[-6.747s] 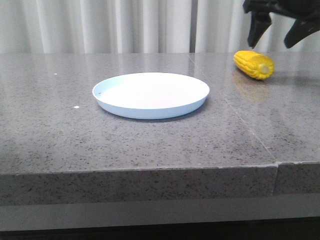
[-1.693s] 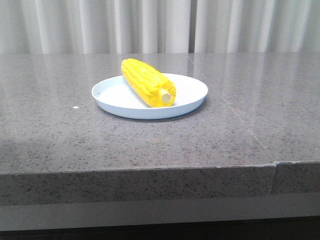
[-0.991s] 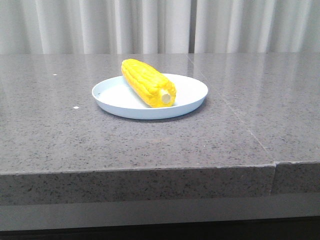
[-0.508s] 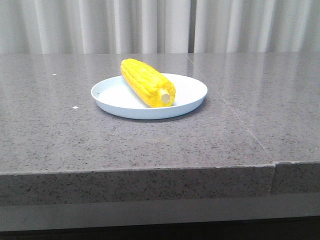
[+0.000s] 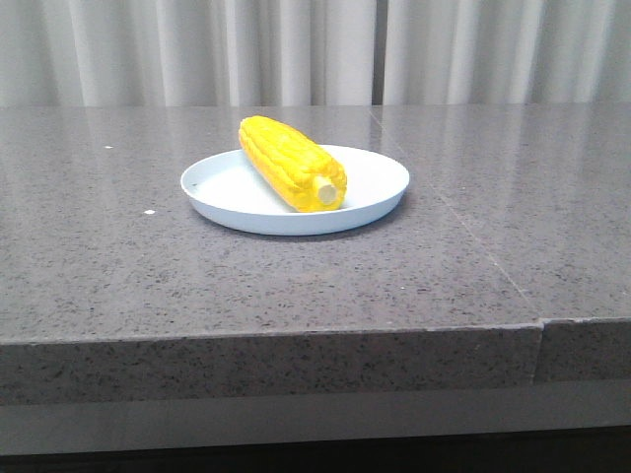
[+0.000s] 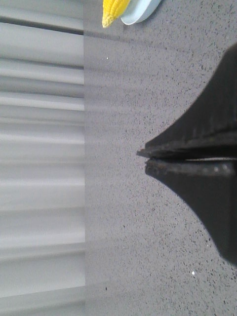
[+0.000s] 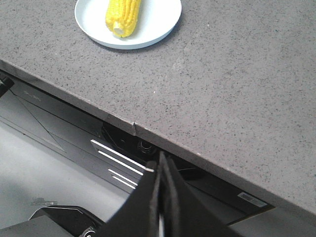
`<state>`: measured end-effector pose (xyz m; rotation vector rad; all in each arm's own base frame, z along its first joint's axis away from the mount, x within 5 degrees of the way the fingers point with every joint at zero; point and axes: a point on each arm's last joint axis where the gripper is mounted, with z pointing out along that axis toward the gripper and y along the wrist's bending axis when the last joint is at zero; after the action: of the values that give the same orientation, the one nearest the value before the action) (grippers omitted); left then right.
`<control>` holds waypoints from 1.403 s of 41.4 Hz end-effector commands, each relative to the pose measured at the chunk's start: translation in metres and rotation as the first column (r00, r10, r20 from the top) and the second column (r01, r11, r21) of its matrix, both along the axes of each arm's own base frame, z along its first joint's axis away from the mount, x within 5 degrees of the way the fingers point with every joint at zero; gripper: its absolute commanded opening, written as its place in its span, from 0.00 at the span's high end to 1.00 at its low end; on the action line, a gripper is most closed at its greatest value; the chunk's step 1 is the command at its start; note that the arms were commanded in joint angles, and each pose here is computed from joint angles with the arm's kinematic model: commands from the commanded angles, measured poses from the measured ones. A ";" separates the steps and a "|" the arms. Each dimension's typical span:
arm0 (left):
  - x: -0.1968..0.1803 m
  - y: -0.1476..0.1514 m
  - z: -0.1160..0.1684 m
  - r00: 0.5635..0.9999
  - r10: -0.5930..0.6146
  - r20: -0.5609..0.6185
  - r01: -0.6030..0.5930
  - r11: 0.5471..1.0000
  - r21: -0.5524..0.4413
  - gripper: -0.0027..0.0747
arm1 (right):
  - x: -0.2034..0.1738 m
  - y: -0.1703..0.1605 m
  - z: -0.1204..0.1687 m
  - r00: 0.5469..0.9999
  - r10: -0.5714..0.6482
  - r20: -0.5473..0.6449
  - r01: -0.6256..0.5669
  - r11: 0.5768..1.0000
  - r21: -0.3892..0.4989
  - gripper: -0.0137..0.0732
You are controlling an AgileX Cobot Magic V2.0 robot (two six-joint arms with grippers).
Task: Place corn on plate with both arms
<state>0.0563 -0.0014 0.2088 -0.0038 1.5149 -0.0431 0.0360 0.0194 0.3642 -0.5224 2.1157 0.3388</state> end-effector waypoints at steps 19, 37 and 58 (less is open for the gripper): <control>-0.003 0.000 0.009 0.994 0.003 0.108 -0.001 1.000 -0.025 0.99 | 0.003 0.001 0.010 0.998 -0.004 0.067 0.002 0.999 0.034 0.98; -0.003 0.000 0.009 0.994 0.003 0.108 -0.001 1.000 -0.025 0.99 | -0.002 -0.006 -0.004 0.984 -0.090 0.151 0.080 0.994 0.070 0.98; -0.003 0.000 0.009 0.994 0.003 0.108 -0.001 1.000 -0.025 0.99 | 0.008 -0.019 -0.112 0.690 -0.492 0.531 0.388 0.871 0.303 0.98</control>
<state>0.0562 -0.0014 0.2100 -0.0057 1.5026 -0.0446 0.0428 0.0016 0.2464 -0.0035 1.6590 0.0840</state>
